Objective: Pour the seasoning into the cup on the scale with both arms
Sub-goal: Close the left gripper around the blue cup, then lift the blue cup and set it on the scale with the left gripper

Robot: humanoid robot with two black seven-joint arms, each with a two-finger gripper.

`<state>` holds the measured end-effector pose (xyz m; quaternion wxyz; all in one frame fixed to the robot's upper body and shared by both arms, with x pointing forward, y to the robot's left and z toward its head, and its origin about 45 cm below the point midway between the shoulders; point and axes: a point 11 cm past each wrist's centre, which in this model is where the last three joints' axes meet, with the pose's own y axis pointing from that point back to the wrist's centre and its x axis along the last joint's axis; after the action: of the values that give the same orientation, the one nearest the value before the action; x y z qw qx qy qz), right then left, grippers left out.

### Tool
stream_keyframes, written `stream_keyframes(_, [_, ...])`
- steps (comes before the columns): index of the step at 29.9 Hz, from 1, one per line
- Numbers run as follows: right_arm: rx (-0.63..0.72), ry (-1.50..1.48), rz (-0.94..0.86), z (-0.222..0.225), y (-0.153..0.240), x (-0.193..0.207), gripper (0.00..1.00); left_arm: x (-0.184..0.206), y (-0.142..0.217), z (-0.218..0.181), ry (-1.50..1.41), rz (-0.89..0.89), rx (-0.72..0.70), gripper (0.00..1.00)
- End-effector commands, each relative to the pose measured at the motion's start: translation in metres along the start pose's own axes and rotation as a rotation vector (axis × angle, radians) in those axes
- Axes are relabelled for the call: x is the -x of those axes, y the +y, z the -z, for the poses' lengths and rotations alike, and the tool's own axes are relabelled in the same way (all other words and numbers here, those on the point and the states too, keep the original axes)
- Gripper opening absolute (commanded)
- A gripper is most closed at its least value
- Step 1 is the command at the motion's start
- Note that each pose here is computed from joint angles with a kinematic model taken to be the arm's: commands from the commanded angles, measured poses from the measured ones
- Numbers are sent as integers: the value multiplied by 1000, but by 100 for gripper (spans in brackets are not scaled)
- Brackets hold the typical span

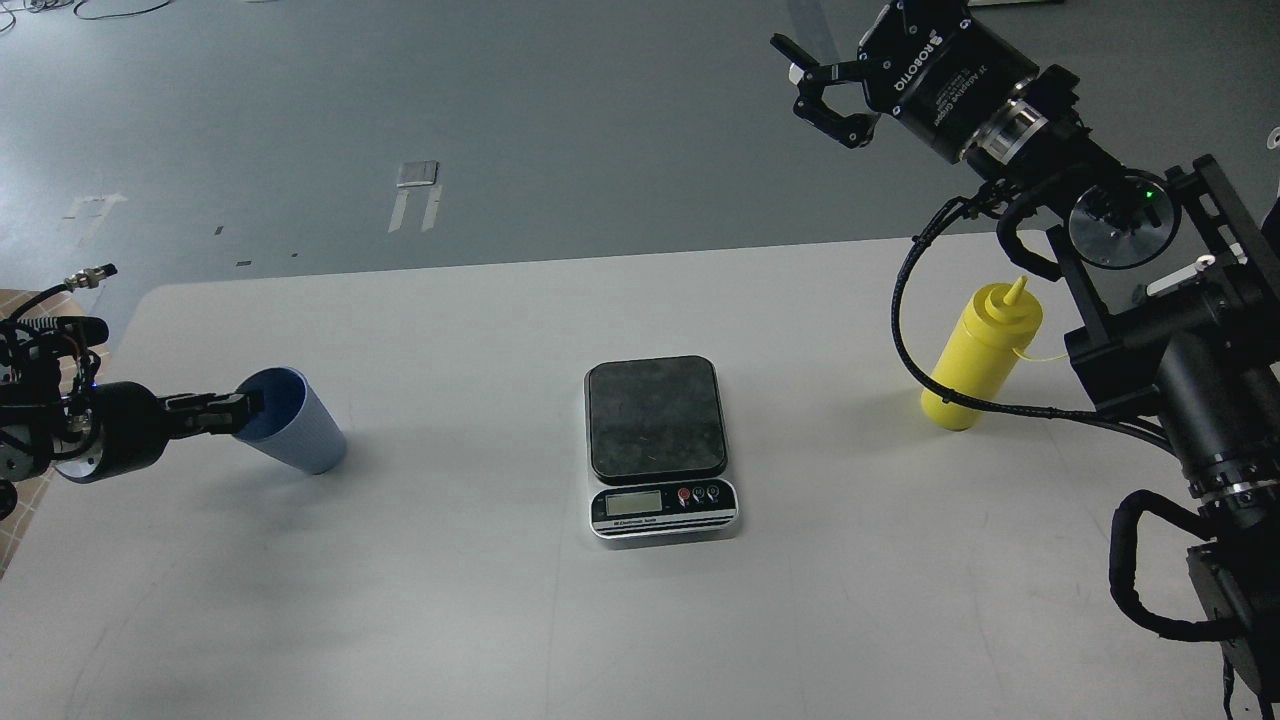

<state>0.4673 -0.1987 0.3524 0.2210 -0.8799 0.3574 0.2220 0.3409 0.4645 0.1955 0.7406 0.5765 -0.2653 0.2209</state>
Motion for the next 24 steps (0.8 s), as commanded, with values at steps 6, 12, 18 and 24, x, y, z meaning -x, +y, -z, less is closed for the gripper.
stream_keyframes(6, [-2, -1, 1, 0, 1, 0, 100, -75, 14, -31, 1, -93, 82, 0])
stream_keyframes(12, [-2, -1, 1, 0, 1, 0, 100, -151, 30, -100, -107, -178, 214, 0])
stream_keyframes(18, [-5, -1, 1, 1, 1, 0, 100, -184, 22, -195, -237, -219, 399, 0])
stream_keyframes(24, [-13, -1, -1, 3, 2, 0, 100, -169, -10, -270, -300, -164, 538, 0])
